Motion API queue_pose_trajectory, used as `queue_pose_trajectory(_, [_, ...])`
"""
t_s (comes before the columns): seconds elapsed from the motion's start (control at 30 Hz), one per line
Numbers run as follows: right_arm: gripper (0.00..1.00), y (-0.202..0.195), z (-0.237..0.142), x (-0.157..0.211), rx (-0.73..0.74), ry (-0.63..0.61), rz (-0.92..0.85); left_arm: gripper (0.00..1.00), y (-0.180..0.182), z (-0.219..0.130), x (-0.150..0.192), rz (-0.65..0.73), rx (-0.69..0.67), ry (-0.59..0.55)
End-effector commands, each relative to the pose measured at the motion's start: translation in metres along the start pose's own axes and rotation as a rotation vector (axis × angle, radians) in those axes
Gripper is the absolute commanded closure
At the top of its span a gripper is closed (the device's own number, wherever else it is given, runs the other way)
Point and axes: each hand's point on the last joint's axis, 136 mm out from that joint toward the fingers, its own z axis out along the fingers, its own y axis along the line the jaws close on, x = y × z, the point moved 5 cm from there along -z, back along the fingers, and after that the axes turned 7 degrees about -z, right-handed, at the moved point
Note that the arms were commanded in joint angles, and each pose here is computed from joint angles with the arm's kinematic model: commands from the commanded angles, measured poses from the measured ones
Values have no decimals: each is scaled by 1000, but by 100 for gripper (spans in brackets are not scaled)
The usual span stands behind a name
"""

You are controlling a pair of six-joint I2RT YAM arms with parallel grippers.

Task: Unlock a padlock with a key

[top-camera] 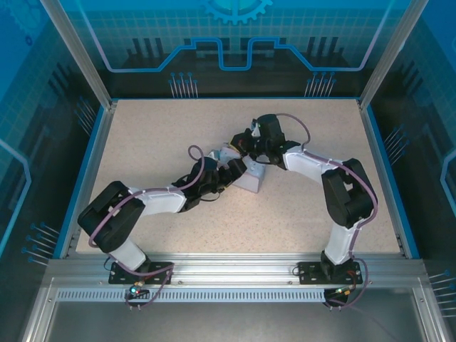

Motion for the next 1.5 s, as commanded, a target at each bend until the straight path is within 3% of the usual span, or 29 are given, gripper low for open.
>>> queue_pose_trajectory(0.0, [100, 0, 11, 11, 13, 65, 11, 6, -6, 6, -10, 55, 64, -108])
queue_pose_trajectory(0.33, [100, -8, 21, 10, 45, 84, 29, 5, -2, 31, -10, 52, 123, -133])
queue_pose_trajectory(0.9, [100, -15, 13, -42, 65, -35, 18, 1, 27, -17, 14, 132, 88, -66])
queue_pose_trajectory(1.07, [100, -19, 12, -51, 71, -41, 20, 1, 47, -24, 20, 125, 9, -40])
queue_pose_trajectory(1.27, [100, -10, 1, -65, 23, -65, -2, 1, 74, -30, 18, 73, -184, -38])
queue_pose_trajectory(1.47, [100, 8, -17, -85, -33, -114, -7, 1, 66, -30, 6, 102, -290, -42])
